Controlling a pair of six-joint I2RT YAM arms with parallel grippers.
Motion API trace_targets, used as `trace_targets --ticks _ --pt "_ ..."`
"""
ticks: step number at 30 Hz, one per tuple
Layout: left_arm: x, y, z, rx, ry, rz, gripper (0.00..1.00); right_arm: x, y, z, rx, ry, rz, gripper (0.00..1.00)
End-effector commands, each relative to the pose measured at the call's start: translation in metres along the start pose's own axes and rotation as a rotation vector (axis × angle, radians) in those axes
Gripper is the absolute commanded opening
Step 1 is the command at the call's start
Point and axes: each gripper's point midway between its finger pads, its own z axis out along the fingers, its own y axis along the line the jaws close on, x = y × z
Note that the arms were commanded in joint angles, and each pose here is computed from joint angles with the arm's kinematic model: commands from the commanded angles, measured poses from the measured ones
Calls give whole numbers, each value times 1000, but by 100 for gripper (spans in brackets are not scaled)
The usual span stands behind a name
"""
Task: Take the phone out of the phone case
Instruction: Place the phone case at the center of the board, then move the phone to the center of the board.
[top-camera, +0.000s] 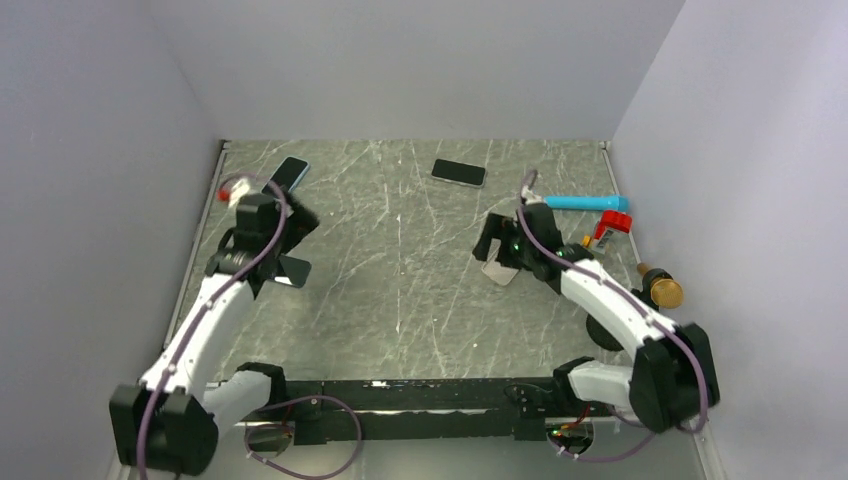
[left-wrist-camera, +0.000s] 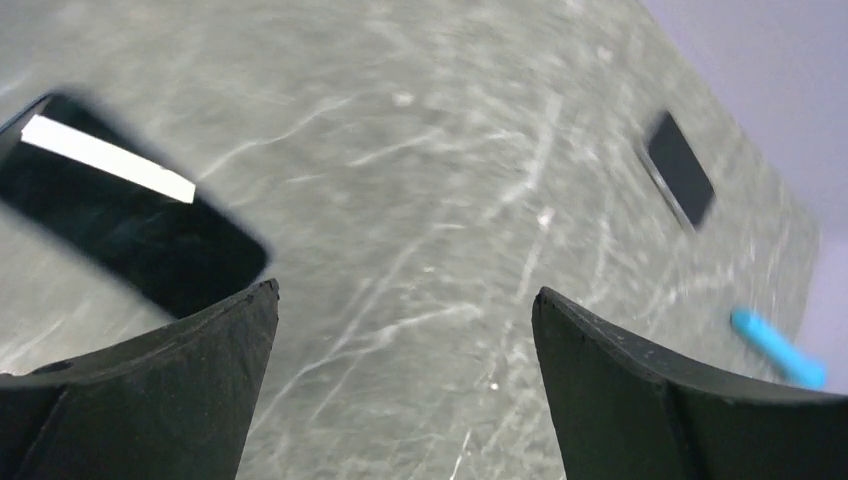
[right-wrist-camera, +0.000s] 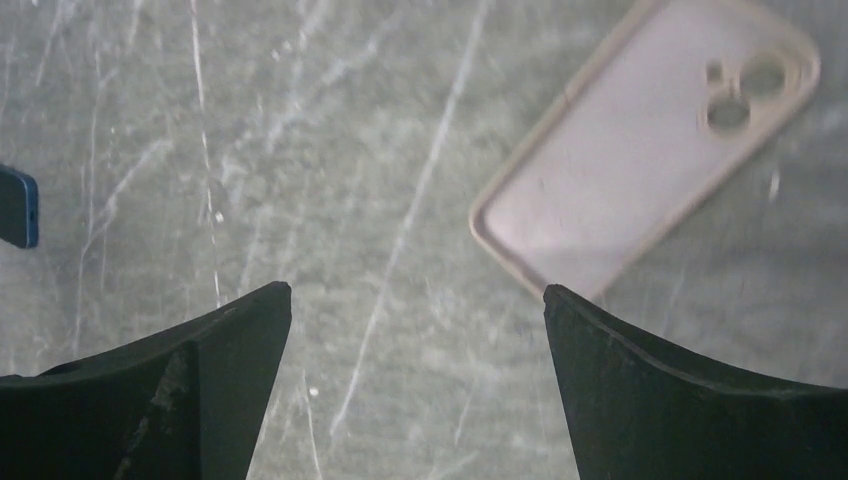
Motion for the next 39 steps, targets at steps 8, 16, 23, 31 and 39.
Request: trace_targets --ticks 8,16,23,31,39 --pt "12 -170 -18 558 181 435 99 -111 47 81 36 -53 -78 100" --pt "22 -160 -39 620 197 454 95 -185 22 171 118 -180 176 100" --pt "8 -164 -65 661 136 460 95 -223 -2 236 126 -207 248 100" --pt "30 -169 -57 722 255 399 93 -239 -10 288 24 -215 331 99" --pt "18 -160 -49 696 206 369 93 -201 22 306 -152 -75 289 95"
